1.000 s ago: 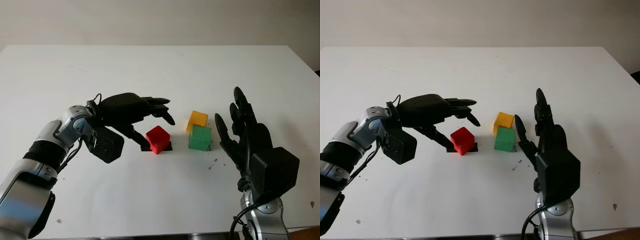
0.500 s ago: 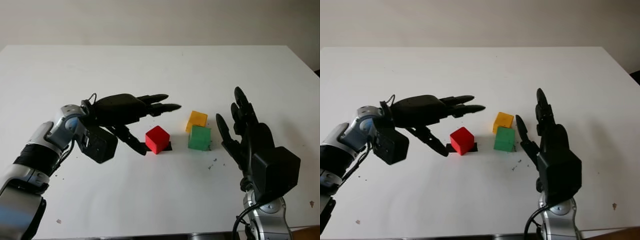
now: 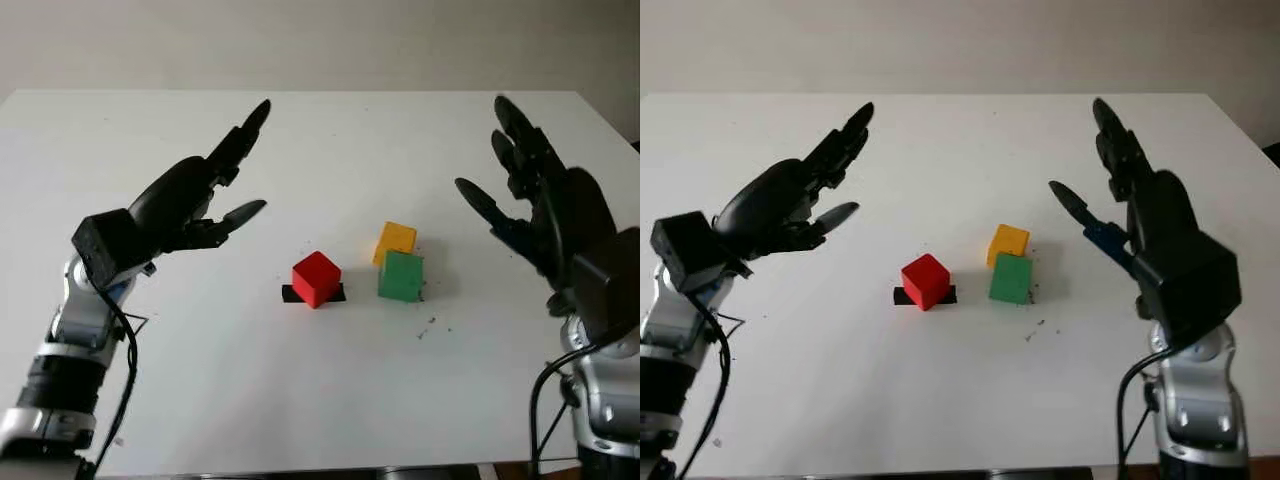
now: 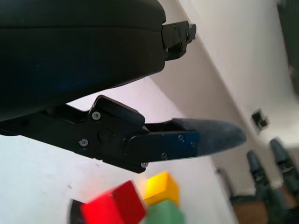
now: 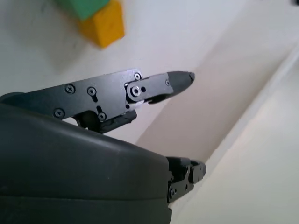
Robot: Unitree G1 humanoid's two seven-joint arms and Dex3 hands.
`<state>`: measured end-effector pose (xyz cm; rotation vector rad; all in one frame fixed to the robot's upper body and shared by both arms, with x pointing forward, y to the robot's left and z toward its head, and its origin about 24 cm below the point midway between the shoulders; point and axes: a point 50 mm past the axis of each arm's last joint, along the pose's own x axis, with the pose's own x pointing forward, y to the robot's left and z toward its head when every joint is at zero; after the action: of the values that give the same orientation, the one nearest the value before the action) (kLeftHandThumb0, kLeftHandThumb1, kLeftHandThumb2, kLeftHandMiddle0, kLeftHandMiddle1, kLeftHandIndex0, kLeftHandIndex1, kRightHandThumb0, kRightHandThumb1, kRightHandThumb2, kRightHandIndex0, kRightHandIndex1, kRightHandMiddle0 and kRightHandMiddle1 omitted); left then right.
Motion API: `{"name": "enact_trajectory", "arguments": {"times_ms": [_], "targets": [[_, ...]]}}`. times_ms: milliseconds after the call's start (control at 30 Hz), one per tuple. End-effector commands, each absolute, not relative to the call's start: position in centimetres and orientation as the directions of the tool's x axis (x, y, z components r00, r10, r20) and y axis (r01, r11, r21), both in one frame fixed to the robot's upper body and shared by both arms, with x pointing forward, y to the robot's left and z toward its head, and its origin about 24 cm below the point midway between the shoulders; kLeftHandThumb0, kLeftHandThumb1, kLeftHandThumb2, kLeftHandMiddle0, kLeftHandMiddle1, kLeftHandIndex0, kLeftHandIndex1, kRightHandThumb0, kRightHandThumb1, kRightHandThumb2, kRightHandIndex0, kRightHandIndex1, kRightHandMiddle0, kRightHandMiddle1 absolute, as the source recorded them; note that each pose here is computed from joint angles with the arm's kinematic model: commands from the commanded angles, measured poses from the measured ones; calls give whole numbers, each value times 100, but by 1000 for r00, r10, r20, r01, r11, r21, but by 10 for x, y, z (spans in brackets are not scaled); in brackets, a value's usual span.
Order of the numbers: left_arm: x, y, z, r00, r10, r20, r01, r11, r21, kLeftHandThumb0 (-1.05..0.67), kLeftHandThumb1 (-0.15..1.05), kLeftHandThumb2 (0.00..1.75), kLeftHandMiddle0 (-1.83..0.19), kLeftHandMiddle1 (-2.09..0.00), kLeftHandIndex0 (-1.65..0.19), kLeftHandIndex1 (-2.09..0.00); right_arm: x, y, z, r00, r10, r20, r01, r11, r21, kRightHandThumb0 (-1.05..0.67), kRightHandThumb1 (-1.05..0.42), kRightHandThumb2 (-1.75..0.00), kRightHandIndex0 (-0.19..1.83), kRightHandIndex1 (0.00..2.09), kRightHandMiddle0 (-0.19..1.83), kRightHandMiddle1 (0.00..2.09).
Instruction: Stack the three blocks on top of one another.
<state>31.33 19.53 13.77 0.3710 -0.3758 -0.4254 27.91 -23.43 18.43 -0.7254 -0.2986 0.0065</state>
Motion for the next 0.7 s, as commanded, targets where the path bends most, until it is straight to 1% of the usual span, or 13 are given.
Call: {"name": "enact_trajectory", "arguments": {"times_ms": [0,100,133,200,300,433,600,667], "targets": [[307,194,136,861,-407,304,296,889,349,-74,105,60,19,0,19,0,287,-236,201,950,185,250,78,636,-768,-48,-96,-4,18,7,18,13],[299,192,123,898,-334,288,269,932,244,-72,105,64,19,0,19,0,299,-238,211,933,290,212,73,425,-902,-44,-89,-2,22,9,23,17],[298,191,120,902,-325,283,267,937,224,-70,105,67,19,0,19,0,301,-238,212,927,315,204,74,380,-922,-43,-87,-2,22,9,24,17],[292,192,111,914,-310,262,261,943,205,-69,105,71,19,0,19,0,311,-238,215,920,363,149,61,242,-968,-41,-84,-2,22,9,26,18],[285,195,100,931,-291,219,240,943,231,-70,105,70,19,0,19,0,326,-236,217,909,411,64,56,32,-998,-40,-81,-3,20,8,27,18],[277,202,94,940,-272,204,220,944,245,-70,105,67,19,0,19,0,345,-233,218,895,446,-28,55,-171,-984,-39,-79,-4,20,7,28,16],[274,206,92,941,-264,210,197,935,294,-66,105,66,19,0,19,0,359,-220,215,870,481,-106,39,-282,-959,-36,-84,-7,13,3,26,12],[273,207,91,944,-253,212,181,934,308,-65,105,66,19,0,19,0,362,-215,213,857,499,-129,32,-301,-953,-36,-86,-7,13,3,27,12]]}}
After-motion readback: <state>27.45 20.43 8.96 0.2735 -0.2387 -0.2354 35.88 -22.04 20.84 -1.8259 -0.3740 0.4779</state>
